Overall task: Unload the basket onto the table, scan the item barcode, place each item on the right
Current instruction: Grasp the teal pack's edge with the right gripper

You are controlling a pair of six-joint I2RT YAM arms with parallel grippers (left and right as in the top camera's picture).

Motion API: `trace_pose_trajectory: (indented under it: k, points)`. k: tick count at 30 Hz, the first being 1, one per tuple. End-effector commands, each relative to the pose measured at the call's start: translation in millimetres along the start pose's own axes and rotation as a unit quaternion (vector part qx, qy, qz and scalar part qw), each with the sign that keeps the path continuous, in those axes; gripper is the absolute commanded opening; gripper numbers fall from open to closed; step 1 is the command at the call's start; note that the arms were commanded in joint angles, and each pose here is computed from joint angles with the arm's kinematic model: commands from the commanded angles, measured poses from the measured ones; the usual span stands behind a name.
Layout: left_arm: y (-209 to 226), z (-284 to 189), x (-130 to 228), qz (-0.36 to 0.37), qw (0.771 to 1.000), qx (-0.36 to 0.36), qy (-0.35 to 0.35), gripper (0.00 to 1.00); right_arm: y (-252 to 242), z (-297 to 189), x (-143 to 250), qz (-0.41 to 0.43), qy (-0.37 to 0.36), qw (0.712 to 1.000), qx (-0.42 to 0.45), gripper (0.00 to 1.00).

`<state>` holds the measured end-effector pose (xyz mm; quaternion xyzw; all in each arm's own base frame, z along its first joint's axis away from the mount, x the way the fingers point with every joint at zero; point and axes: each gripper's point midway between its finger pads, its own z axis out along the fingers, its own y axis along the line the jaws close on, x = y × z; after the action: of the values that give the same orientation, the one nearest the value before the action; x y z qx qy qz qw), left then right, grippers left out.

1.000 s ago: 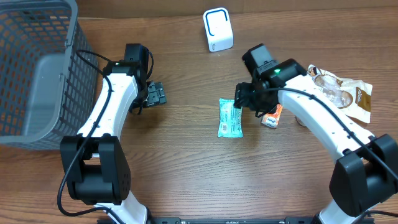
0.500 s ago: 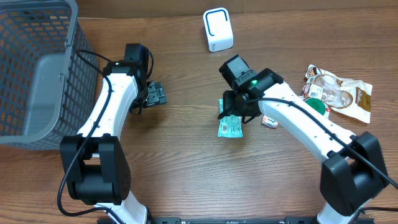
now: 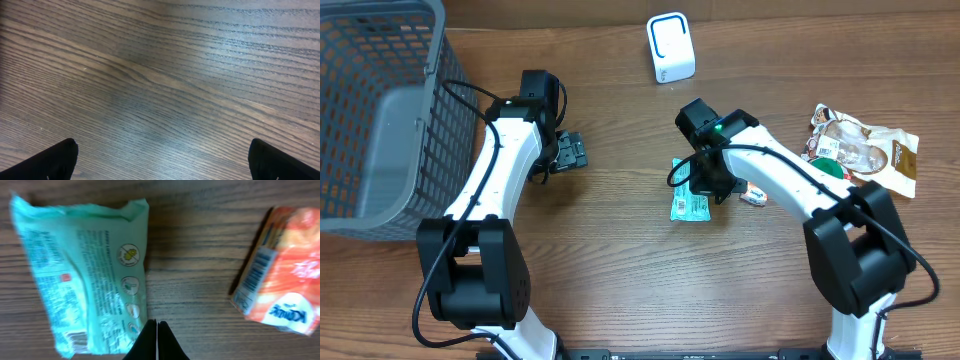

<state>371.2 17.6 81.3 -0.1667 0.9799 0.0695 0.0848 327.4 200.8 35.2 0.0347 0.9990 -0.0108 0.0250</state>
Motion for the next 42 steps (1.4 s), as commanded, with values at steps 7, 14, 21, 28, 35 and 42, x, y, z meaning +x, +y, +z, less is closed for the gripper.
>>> trace_pose_trajectory:
  k: [7,14,21,28,35,42]
  points:
    - [2.2,-5.1,-1.7,0.005,1.000,-0.004,-0.009,1.00,20.2,20.1,24.2,-0.011,0.055,0.998,-0.023,0.10]
    - [2.2,-5.1,-1.8,0.005,1.000,-0.004,-0.009,1.00,40.1,18.7,40.5,-0.041,0.058,0.997,-0.030,0.16]
    - [2.1,-5.1,-1.7,0.005,1.000,-0.004,-0.009,1.00,51.8,18.2,49.0,-0.062,0.053,0.996,-0.031,0.21]
    - [2.1,-5.1,-1.7,0.005,1.000,-0.004,-0.009,1.00,37.4,-6.7,44.3,-0.054,0.066,0.996,-0.021,0.23]
    - [2.2,-5.1,-1.8,0.005,1.000,-0.004,-0.009,1.00,10.2,-32.1,20.6,-0.017,0.053,0.998,-0.032,0.41]
    - [2.2,-5.1,-1.8,0.005,1.000,-0.004,-0.009,1.00,-5.2,-16.5,11.3,0.015,0.055,0.998,-0.037,0.51]
